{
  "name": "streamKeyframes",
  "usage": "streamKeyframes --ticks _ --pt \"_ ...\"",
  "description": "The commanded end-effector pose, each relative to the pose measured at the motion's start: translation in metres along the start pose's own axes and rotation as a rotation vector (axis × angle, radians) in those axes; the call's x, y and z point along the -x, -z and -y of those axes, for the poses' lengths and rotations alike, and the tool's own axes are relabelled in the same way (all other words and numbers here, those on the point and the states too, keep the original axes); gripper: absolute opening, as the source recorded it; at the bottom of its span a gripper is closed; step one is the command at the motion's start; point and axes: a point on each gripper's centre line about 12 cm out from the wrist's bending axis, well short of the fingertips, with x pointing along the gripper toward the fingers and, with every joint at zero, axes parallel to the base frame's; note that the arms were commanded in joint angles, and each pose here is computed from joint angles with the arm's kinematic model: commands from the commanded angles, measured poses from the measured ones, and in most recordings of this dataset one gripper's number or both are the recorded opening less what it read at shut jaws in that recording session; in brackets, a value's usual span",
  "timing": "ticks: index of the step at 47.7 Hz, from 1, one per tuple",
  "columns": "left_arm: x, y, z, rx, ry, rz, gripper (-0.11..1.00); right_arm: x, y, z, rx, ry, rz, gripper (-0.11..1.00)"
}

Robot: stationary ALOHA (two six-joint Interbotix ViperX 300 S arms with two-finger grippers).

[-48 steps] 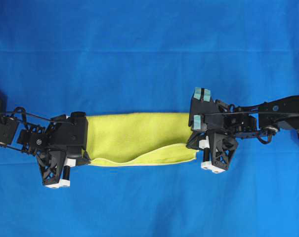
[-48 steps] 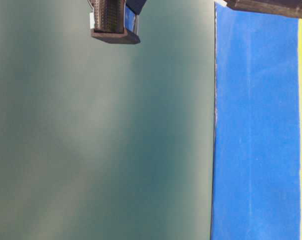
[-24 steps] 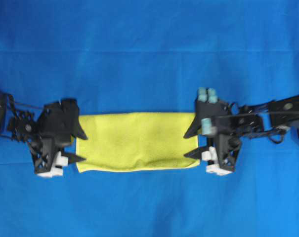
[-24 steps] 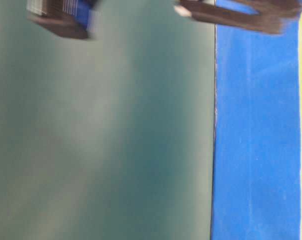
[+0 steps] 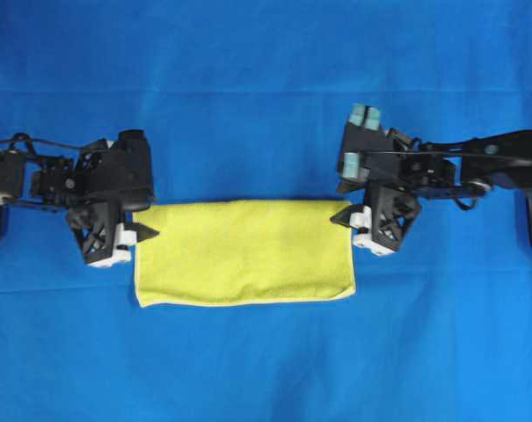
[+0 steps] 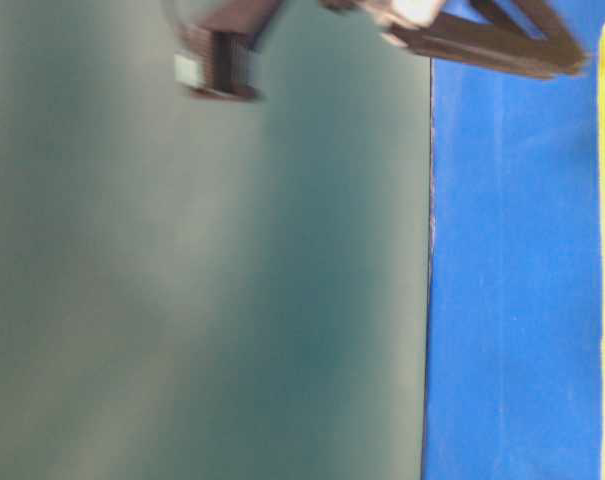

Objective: Fold the yellow towel.
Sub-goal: 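Release the corners and reposition both grippers at the folded edge's ends, then pinch both ends of the folded towel strip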

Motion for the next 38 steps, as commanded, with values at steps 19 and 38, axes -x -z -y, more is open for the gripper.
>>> streamKeyframes --ticks 19,38 --pt "-0.018 0.012 -0.021 0.048 -0.05 -0.042 0.62 -0.019 0.003 0.014 -0.024 0.036 -0.005 0.61" --pt "-0.017 0.016 -0.021 0.045 -0.059 -0.116 0.03 -0.017 0.003 0.014 -0.025 0.035 -0.005 0.02"
